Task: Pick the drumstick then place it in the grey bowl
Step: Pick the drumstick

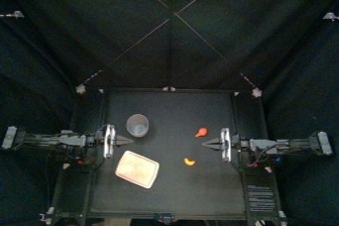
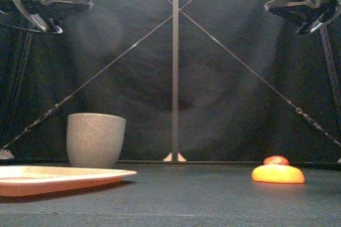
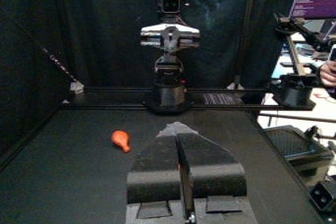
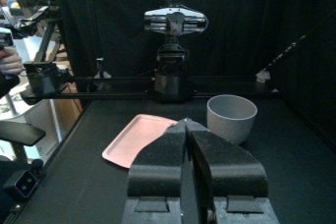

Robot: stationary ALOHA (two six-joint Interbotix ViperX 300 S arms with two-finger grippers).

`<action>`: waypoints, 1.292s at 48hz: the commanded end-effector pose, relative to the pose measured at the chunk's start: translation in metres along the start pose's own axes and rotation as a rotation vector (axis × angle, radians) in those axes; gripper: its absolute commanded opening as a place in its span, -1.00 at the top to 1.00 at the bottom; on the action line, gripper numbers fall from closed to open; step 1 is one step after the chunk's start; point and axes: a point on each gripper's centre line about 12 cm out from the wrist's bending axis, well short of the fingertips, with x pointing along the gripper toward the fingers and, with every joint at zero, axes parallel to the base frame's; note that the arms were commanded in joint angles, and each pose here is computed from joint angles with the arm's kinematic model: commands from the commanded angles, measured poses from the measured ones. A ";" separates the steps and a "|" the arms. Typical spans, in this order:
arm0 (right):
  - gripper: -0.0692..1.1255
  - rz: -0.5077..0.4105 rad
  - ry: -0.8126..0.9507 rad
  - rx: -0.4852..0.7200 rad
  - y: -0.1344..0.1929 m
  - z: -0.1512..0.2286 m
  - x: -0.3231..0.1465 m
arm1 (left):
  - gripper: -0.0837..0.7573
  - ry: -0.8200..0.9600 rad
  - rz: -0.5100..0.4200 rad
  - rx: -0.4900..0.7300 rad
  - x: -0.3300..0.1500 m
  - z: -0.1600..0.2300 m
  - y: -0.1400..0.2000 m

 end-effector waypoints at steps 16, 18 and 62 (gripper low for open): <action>0.66 -0.180 0.690 -0.008 -0.047 -0.102 0.024 | 0.82 0.017 0.053 -0.004 0.000 -0.007 0.010; 0.66 -0.178 0.766 -0.027 -0.050 -0.110 0.027 | 0.82 0.018 0.056 -0.004 0.000 -0.008 0.011; -0.37 -0.103 1.135 -0.375 -0.075 -0.148 0.062 | 0.82 0.040 0.091 0.001 -0.005 -0.022 0.018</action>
